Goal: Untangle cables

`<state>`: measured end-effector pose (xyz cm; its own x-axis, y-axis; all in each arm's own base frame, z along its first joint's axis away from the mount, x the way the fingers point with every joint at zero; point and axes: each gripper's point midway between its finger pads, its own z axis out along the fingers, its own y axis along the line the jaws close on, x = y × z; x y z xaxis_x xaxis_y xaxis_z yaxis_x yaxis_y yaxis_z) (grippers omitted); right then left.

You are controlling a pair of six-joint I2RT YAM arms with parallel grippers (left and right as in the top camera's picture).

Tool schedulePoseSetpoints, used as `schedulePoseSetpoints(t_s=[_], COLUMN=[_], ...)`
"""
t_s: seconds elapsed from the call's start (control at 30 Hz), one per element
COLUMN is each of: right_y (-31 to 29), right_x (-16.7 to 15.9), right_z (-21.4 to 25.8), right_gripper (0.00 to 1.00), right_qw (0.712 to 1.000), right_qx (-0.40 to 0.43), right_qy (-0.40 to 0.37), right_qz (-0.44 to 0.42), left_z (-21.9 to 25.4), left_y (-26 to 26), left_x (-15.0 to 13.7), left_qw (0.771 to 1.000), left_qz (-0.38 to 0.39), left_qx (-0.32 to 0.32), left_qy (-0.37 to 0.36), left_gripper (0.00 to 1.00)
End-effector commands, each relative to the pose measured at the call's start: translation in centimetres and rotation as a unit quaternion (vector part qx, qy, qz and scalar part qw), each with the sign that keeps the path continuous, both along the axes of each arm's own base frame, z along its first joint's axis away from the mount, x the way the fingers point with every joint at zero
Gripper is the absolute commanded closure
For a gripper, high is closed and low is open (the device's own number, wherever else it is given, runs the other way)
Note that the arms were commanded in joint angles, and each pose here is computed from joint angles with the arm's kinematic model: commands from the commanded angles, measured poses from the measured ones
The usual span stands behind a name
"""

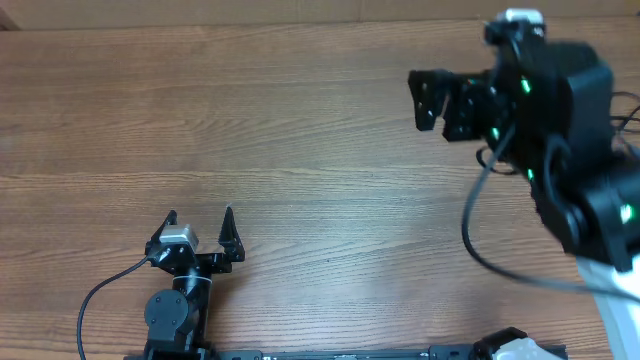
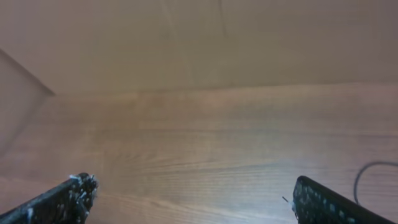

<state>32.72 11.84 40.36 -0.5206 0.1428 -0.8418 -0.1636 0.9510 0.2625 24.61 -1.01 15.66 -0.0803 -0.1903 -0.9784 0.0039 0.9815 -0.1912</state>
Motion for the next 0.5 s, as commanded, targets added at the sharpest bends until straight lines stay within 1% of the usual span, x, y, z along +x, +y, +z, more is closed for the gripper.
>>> schedulePoseSetpoints(t_s=[0.0,0.17,0.37,0.47], right_y=[-1.7,-3.5,-8.1,-9.8], right_x=[-0.8,-2.3,-3.5,-4.1], right_z=[-2.8,-4.5,-5.7,-5.7], right_gripper=[0.00,0.00,0.00,0.00], right_qw=[1.000,0.996,0.981,0.967], right_qx=[0.006,0.041,0.056,0.062], right_qy=[-0.011,-0.077,-0.165,-0.219], right_qz=[-0.020,-0.026,-0.089,-0.110], left_z=[0.0,0.0,0.0,0.0], left_y=[0.0,0.0,0.0,0.0], left_x=[0.0,0.0,0.0,0.0], left_qw=[1.000,1.000,1.000,1.000], left_qz=[-0.002,-0.002,-0.002,-0.002], left_qx=[0.007,0.007,0.007,0.007], left_qy=[-0.003,-0.003,-0.003,-0.003], left_gripper=[0.01,0.01,0.00,0.00])
